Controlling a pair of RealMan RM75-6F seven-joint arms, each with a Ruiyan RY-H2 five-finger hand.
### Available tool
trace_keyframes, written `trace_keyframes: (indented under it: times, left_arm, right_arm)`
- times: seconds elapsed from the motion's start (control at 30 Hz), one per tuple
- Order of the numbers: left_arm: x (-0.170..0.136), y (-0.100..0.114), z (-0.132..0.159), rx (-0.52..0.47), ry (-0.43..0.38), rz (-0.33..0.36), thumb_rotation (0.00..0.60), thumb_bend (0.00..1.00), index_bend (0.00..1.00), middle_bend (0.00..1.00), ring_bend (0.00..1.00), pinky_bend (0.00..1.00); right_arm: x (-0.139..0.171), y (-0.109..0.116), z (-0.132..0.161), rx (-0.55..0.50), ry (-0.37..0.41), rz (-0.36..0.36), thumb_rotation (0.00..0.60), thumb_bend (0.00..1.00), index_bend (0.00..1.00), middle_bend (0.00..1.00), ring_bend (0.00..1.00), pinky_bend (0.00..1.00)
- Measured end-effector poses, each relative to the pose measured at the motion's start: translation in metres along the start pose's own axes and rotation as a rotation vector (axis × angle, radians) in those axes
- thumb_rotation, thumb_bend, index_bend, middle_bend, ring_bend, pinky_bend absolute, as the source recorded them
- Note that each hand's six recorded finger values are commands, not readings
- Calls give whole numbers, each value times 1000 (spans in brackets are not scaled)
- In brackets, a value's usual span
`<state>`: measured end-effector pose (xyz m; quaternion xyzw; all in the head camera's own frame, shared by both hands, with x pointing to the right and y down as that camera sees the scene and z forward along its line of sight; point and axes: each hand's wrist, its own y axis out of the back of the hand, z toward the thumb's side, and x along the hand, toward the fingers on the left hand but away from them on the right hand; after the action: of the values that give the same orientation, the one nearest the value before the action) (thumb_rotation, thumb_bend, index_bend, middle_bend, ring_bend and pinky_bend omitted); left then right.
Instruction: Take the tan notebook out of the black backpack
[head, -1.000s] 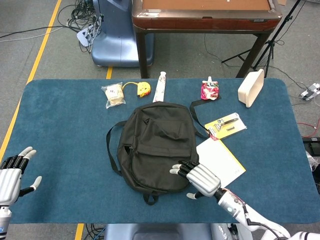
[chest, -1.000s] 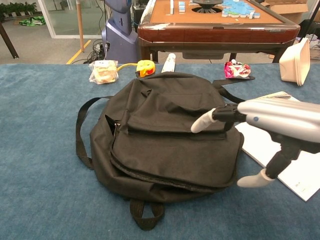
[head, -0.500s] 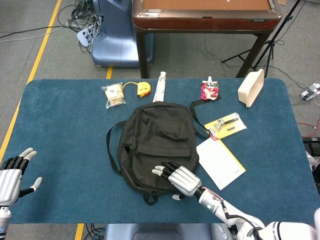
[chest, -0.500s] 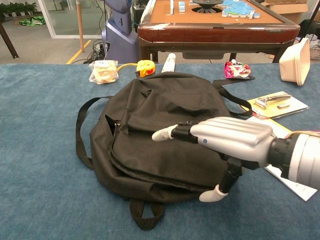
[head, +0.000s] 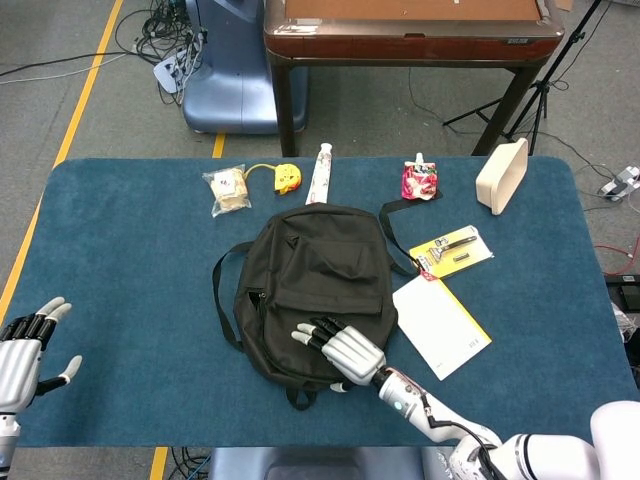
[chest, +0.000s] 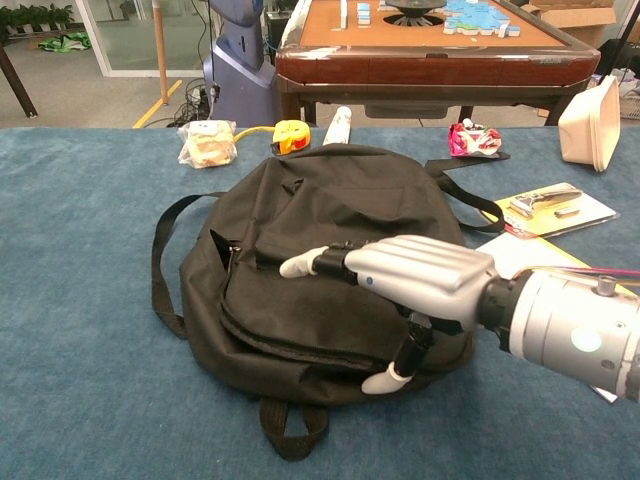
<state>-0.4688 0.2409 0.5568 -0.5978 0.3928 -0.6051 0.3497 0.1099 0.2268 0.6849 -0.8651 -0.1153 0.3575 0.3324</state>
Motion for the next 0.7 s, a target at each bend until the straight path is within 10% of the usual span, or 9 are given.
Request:
trace_keyframes:
  times: [0.47,0.7]
  left_arm:
    - [-1,-3,-3,-4,6,-12,600,248,174,135,182,162]
    - [-2,-2,-3,-4,7,-8,600,248,174,135,182,162]
  right_arm:
    - [-8,34,-22,2,-71,-69,600,129,5,79,0,102]
    - [-17,44,-34,-15,-112,-76,600,271,175,142,0,102]
